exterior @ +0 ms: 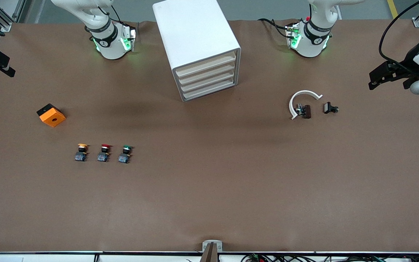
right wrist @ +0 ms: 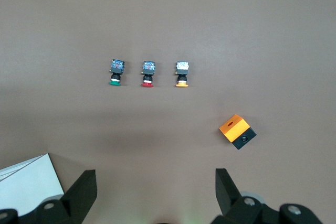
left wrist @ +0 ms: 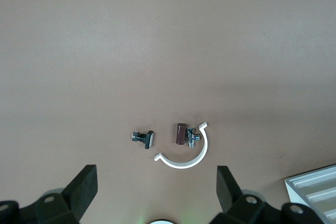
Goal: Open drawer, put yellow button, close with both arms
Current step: 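Reach the left gripper toward the white cabinet's drawer handle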
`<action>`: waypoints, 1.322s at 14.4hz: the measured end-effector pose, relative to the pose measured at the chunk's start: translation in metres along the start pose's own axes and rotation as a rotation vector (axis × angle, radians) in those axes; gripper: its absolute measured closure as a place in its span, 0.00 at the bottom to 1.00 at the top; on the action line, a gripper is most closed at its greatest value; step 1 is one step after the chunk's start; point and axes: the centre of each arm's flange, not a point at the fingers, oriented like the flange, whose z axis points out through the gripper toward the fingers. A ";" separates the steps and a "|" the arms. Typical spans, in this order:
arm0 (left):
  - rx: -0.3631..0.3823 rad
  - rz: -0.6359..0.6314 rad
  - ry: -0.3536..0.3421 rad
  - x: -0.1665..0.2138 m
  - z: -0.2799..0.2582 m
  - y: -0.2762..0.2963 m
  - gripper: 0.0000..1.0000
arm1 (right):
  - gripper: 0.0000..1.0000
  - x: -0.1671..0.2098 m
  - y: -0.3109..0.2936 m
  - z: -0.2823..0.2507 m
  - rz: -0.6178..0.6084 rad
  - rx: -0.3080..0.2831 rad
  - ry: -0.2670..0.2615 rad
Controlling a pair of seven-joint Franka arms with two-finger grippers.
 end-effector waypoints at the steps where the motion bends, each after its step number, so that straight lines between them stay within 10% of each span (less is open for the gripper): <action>1: 0.000 -0.002 0.000 0.000 0.000 -0.001 0.00 | 0.00 0.000 0.000 0.000 0.000 0.000 0.000; 12: -0.002 -0.056 -0.103 0.033 0.056 -0.007 0.00 | 0.00 0.000 0.001 0.000 0.001 0.000 -0.001; 19: 0.152 -0.629 -0.341 0.050 0.186 0.087 0.00 | 0.00 0.000 0.001 0.000 0.002 0.000 -0.001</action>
